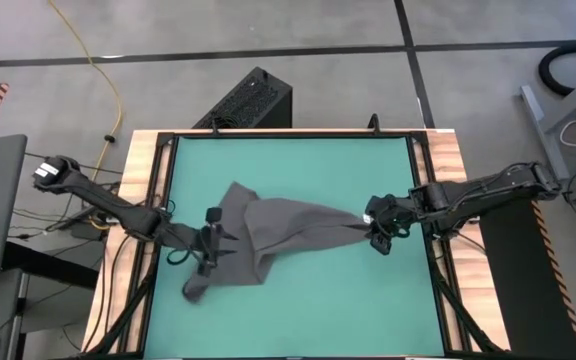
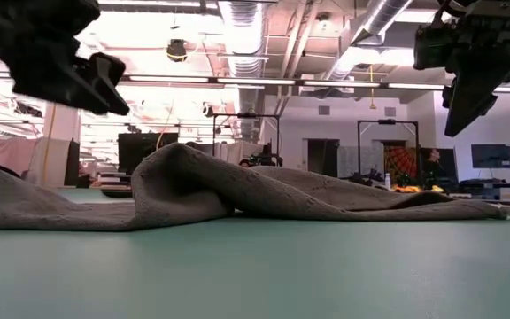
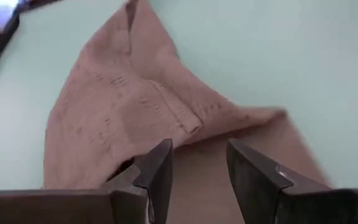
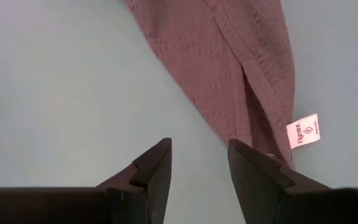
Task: Roll towel into tight, uniform cylinder
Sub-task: Fold the gray towel
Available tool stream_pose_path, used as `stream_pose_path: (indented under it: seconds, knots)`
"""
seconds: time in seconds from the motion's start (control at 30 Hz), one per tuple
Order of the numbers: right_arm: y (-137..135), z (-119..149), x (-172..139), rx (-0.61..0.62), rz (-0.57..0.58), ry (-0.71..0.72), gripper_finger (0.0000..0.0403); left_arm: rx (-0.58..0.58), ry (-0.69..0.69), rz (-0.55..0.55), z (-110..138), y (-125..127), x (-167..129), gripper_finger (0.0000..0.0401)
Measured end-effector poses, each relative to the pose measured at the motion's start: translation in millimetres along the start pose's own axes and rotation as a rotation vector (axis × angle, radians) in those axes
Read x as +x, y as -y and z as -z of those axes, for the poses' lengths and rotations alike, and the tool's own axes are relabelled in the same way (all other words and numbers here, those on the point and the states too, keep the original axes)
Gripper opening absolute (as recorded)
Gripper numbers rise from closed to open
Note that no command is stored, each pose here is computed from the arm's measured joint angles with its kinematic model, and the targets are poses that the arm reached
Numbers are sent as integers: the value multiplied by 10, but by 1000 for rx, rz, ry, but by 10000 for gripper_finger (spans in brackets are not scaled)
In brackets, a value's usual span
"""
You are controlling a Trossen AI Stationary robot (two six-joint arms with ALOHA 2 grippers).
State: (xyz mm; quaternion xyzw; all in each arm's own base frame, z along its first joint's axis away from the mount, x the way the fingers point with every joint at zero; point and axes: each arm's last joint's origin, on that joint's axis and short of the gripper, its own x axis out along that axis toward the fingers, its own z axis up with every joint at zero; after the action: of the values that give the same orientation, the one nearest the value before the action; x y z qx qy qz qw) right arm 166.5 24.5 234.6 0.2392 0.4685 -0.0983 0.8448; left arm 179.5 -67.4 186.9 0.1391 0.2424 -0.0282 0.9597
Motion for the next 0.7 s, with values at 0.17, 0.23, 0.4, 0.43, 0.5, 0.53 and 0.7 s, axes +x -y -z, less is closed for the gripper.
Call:
stream_pose_path:
  seconds: [0.17, 0.23, 0.4, 0.43, 0.5, 0.53, 0.7]
  knots:
    - [11, -11, 1, 8, 3, 5, 183, 269, -44, -58, 0, 65, 209, 140]
    - [8, -15, 1, 8, 0, 9, 183, 370, -91, -113, -47, 70, 277, 140]
    - [7, -15, 1, 8, 1, 9, 183, 639, -260, -200, -117, 95, 448, 140]
    - [8, -15, 1, 8, 1, 9, 183, 687, -294, -198, -116, 108, 486, 140]
    - [8, -15, 1, 8, 1, 9, 183, 772, -365, -185, -83, 133, 557, 140]
    - [8, -15, 1, 8, 1, 10, 183, 804, -399, -179, -63, 146, 594, 140]
    - [8, -15, 1, 7, 3, 11, 183, 881, -511, -258, -10, 186, 752, 140]
